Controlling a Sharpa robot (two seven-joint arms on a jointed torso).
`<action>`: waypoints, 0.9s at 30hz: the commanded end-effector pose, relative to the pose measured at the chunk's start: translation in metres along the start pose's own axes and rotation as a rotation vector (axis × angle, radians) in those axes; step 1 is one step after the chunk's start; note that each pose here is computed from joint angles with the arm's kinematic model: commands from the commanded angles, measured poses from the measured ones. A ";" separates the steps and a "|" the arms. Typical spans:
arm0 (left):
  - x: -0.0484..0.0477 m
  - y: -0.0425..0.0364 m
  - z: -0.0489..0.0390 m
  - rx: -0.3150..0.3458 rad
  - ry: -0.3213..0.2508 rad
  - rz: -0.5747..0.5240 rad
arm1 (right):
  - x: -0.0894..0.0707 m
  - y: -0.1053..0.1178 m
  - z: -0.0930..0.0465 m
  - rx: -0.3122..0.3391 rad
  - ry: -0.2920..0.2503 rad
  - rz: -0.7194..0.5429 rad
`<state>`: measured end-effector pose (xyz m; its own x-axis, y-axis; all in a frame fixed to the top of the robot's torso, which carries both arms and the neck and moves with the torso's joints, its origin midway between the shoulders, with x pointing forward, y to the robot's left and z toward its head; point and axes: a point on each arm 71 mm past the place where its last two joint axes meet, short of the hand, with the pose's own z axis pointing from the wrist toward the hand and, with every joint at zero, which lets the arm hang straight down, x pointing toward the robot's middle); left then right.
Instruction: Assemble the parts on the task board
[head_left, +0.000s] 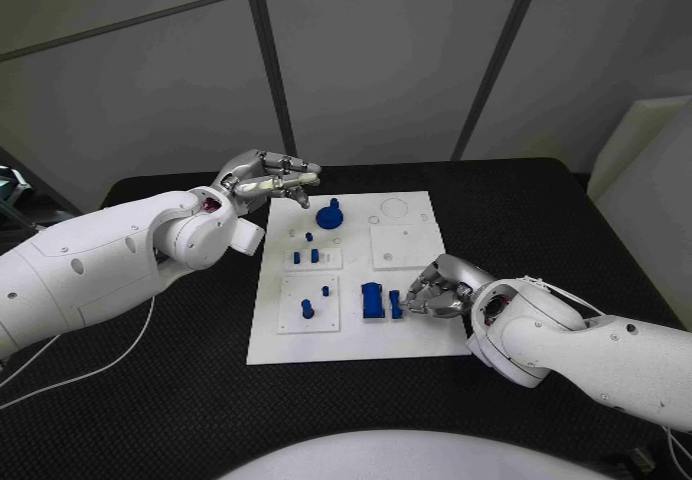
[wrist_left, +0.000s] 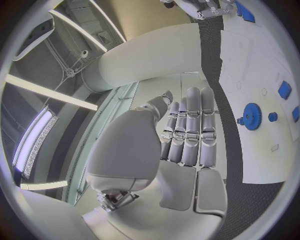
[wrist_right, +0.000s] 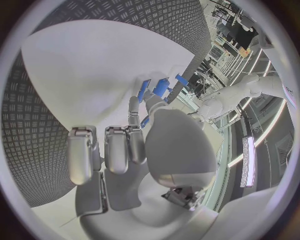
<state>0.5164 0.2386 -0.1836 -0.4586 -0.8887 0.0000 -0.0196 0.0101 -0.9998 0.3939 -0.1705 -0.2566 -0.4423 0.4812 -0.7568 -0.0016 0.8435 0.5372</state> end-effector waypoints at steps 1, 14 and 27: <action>0.0014 -0.0013 0.0008 0.006 0.009 -0.008 | -0.002 0.004 0.003 -0.061 -0.018 -0.027; 0.0010 -0.0011 0.0009 0.005 0.008 -0.007 | 0.002 0.005 0.010 -0.037 -0.025 -0.057; -0.0002 -0.0009 0.0006 0.007 0.004 -0.006 | -0.005 0.013 0.000 -0.185 -0.059 0.037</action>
<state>0.5170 0.2389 -0.1839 -0.4574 -0.8893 -0.0002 -0.0201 0.0106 -0.9997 0.3972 -0.1670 -0.2539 -0.4105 0.4649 -0.7844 -0.0836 0.8374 0.5401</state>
